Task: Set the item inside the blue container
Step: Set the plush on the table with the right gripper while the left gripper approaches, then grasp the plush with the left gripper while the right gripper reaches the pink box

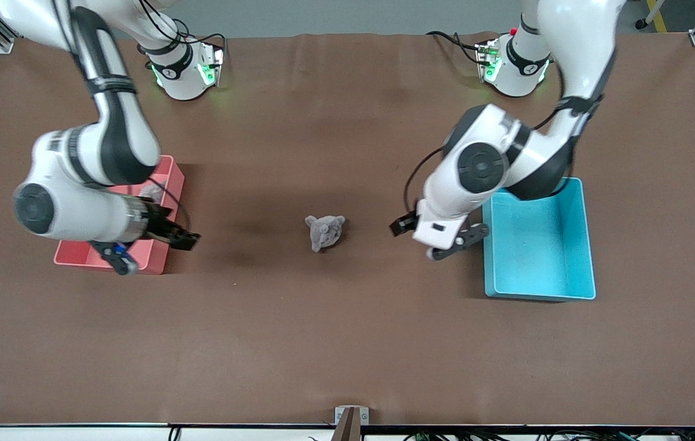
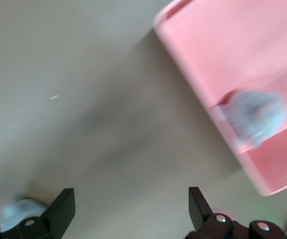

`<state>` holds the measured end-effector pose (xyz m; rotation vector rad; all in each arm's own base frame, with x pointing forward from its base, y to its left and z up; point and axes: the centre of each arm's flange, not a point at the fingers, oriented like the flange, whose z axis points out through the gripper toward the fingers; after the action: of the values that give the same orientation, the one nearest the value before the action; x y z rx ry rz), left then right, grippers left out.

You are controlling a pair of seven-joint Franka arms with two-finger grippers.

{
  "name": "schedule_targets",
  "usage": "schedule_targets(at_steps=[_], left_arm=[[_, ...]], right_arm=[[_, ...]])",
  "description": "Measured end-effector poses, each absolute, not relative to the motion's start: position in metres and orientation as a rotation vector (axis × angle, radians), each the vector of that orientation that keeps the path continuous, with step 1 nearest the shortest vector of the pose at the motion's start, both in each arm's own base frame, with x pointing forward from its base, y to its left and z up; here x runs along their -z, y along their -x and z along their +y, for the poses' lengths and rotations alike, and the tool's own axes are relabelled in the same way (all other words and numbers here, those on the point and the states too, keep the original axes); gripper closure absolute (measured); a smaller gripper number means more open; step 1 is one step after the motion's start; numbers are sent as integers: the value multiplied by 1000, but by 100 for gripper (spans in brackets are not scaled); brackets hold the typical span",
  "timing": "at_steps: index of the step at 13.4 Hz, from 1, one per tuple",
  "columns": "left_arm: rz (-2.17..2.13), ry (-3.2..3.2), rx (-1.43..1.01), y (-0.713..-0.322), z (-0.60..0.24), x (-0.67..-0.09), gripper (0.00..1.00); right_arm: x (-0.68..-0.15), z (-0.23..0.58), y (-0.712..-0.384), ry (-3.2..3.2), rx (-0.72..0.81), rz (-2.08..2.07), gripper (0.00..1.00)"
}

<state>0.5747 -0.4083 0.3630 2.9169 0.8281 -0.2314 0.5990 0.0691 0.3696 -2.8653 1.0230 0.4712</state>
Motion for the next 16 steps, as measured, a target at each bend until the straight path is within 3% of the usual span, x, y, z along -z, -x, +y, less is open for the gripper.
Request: schedule_targets(at_steps=[5, 9, 16], left_arm=[[1135, -2687, 215, -549, -509, -295, 0], [1265, -2671, 187, -523, -541, -253, 0], [1325, -2615, 174, -510, -556, -207, 0]], right_arm=[[-328, -40, -546, 2892, -564, 926, 0], [-271, -63, -505, 2878, -566, 959, 0], [-244, -65, -486, 2871, -535, 994, 0]])
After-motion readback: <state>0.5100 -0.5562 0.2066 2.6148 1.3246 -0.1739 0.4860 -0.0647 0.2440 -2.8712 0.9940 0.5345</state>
